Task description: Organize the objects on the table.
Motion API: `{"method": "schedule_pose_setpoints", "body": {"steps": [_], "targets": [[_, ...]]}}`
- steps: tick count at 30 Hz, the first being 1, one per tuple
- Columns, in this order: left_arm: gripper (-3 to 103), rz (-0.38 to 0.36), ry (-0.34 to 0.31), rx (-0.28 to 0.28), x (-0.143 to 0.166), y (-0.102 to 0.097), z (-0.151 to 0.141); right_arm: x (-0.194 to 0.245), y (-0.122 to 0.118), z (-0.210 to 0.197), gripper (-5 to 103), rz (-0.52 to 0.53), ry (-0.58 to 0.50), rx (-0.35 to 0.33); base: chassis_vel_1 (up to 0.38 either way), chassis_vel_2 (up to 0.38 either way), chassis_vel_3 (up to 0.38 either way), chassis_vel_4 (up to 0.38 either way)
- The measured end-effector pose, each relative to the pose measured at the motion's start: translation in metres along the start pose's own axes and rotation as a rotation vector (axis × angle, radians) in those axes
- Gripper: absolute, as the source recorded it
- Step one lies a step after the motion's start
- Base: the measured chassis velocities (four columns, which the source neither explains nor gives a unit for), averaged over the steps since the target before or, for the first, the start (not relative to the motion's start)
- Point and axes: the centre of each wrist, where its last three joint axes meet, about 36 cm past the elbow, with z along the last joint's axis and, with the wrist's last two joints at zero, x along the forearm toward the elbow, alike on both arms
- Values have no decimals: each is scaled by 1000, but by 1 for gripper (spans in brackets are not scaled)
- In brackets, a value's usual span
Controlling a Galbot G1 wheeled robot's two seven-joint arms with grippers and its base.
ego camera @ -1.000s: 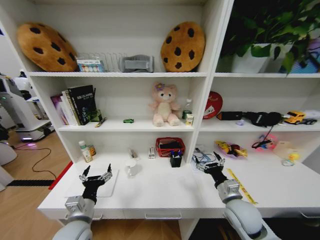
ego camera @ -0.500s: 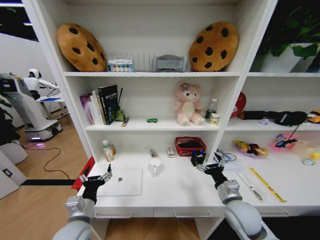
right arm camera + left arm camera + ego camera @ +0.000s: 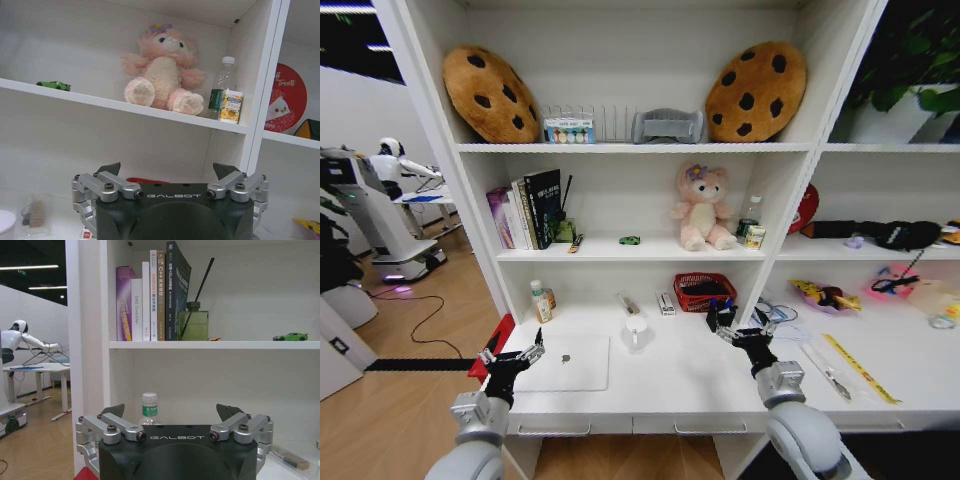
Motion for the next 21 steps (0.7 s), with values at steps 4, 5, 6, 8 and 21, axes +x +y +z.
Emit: {"method": "schedule_pose_setpoints", "body": {"steps": [4,5,6,8,21], "targets": [[100,0,0,0,0,0,0,1,0,1,100,-6,5,2,130,-61,-133,95],[100,0,0,0,0,0,0,2,1,1,100,-8,6,5,163,-132,-137,140],[100,-1,0,0,0,0,0,3,1,1,100,-10,6,8,210,-159,-192,140],[100,-1,0,0,0,0,0,4,1,0,100,-11,5,10,210,-174,-201,168],[100,-1,0,0,0,0,0,9,1,-4,100,-27,0,14,249,-262,-249,263]]}}
